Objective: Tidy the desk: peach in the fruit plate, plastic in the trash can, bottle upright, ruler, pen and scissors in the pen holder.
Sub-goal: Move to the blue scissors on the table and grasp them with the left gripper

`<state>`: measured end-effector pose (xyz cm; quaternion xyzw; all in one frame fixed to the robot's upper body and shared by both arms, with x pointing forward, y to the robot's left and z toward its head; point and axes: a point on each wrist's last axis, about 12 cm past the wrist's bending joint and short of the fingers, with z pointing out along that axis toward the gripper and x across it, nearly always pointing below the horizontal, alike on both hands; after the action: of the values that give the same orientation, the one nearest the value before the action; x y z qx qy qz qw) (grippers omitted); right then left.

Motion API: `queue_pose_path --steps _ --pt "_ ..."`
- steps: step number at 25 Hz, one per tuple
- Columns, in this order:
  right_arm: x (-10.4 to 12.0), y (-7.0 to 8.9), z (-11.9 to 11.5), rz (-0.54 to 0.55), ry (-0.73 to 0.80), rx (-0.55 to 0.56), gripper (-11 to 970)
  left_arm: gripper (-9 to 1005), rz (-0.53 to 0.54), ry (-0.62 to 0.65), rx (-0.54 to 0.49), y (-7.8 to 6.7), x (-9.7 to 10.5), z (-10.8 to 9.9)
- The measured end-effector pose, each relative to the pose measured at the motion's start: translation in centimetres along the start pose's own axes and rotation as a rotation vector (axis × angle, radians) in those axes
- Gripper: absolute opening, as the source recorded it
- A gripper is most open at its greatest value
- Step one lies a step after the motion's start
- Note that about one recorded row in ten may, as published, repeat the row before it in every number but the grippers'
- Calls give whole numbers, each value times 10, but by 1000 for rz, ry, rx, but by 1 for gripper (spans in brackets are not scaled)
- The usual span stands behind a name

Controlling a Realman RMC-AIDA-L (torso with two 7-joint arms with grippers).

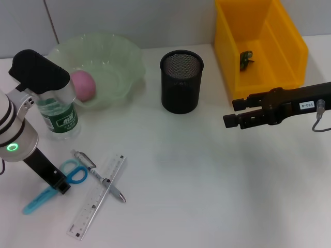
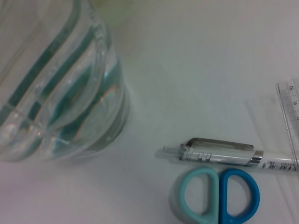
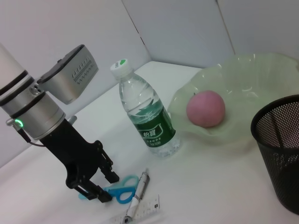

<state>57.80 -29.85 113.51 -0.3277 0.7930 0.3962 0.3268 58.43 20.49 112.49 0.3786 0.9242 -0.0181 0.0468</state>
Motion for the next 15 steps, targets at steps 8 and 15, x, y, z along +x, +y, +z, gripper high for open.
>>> queue_pose_path --steps 8,15 --pt "-1 0 0 -1 -1 -2 825 419 15 13 3 -1 -1 2" --pt "-1 0 0 0 -4 -3 825 378 17 8 0 -1 -2 2"
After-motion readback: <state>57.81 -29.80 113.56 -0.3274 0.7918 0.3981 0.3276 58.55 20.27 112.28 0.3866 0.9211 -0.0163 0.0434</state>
